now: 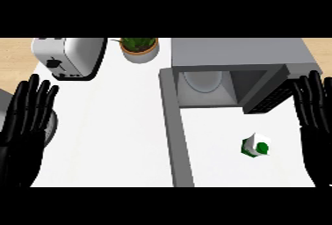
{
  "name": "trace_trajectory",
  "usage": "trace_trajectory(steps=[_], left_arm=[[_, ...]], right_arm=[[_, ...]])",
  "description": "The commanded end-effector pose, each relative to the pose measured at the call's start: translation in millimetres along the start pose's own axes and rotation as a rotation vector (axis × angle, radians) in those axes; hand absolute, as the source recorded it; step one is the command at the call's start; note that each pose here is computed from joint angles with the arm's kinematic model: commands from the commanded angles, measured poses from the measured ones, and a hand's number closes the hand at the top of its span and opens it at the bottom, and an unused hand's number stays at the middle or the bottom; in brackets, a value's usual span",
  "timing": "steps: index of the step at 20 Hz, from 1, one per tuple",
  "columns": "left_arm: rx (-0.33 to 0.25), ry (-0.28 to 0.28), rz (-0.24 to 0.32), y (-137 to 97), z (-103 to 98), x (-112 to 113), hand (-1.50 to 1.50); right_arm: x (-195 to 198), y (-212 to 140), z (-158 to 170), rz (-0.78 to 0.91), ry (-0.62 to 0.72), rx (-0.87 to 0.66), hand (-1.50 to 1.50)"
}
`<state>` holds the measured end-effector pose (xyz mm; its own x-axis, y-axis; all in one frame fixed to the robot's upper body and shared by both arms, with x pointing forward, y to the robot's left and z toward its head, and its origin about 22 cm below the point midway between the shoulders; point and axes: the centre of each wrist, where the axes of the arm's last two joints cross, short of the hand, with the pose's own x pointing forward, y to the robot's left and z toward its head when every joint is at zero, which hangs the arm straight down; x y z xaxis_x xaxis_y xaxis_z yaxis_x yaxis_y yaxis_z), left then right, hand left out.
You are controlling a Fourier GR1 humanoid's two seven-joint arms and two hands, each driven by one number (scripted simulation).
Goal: Pick up the milk, place it into the microwave and close the microwave
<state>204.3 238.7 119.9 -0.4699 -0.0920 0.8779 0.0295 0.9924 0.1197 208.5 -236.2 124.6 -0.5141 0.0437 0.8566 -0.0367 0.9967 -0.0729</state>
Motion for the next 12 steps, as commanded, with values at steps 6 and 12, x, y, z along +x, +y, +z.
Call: trace_trajectory(steps=[6, 12], left_arm=[[0.121, -0.029, -0.02, 20, -14, 3, -1.5], [0.192, 0.097, 0.044, 30, 24, 13, -1.5]], right_arm=[[14, 8, 10, 0.092, -0.035, -0.071, -1.5], [41, 27, 40, 0.054, 0.069, -0.037, -1.5]])
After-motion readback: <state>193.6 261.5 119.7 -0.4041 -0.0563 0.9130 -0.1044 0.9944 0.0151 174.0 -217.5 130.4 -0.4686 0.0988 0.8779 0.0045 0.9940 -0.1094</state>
